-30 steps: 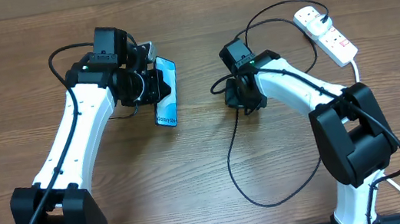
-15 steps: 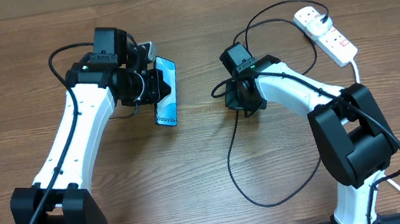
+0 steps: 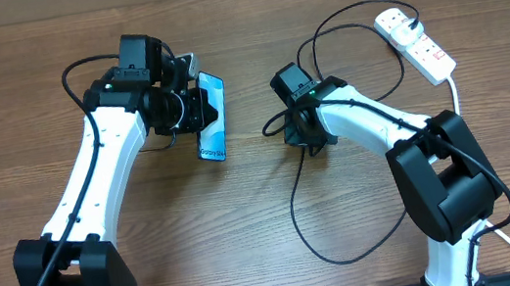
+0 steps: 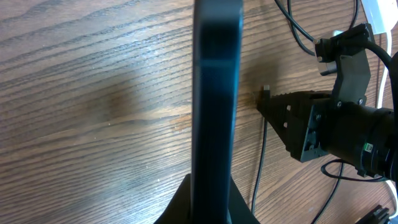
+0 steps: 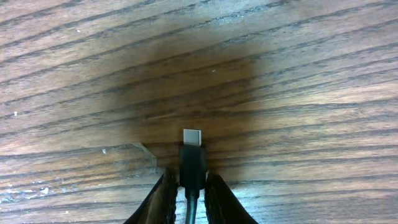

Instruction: Plug charger to phone and switch on socket

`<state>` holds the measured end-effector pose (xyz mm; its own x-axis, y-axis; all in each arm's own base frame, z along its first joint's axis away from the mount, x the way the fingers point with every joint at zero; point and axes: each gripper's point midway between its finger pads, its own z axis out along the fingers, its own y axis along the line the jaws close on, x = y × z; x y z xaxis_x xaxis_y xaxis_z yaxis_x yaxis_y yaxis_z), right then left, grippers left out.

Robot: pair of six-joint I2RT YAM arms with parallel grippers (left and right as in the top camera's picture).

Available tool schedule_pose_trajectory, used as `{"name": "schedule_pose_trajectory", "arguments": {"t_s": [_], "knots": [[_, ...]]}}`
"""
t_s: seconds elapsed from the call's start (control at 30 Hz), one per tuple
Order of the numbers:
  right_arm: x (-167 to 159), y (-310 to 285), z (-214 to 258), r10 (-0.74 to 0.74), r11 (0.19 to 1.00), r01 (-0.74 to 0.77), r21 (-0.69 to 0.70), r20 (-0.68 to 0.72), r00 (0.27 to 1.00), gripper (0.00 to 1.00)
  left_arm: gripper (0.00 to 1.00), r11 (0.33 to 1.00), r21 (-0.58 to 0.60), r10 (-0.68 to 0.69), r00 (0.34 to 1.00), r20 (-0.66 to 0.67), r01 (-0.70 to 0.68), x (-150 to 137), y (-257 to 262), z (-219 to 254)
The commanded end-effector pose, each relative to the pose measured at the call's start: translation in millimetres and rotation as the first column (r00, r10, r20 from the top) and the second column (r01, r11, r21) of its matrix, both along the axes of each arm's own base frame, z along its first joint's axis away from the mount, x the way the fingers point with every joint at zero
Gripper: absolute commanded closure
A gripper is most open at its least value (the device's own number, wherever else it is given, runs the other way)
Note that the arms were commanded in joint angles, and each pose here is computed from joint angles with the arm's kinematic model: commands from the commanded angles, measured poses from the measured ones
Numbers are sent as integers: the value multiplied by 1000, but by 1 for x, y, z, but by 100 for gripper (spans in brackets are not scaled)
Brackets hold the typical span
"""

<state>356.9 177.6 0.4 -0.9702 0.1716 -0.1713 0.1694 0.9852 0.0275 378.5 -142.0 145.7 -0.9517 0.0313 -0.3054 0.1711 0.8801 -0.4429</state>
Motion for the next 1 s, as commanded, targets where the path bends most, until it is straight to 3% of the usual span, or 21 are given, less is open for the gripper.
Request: {"name": "schedule_pose_trajectory", "arguments": {"t_s": [0.0,0.17,0.27,0.43,0.57,0.7,0.8,0.97], "knots": [[-13,-4,-11,-1,1000,0,-21,-44,999,85,96,999,-25,-21,1000,11,21,1,-4,3],[-14,-4,-11,-1,1000,0,-18,-46,999,87,96,999,-25,-21,1000,10,22,1,-4,3],[-15,-1,-11,1,1000,-1,-2,-54,999,96,96,999,-26,-20,1000,9,21,1,-4,3],[-18,11,-9,12,998,-7,67,-79,997,96,96,998,-65,-6,1000,-10,5,-1,-9,6],[-16,30,21,25,977,-3,215,-99,995,96,96,962,-259,-90,996,-6,85,-8,-38,27],[-24,39,79,50,927,-15,374,-84,995,96,96,838,-515,-189,981,41,183,-16,-66,68],[-41,53,134,185,830,-151,537,-10,983,96,96,753,-639,-188,982,17,155,-14,-68,93],[-70,63,204,289,688,-307,658,140,947,96,96,677,-734,-175,981,-80,61,-13,-63,112]]}}
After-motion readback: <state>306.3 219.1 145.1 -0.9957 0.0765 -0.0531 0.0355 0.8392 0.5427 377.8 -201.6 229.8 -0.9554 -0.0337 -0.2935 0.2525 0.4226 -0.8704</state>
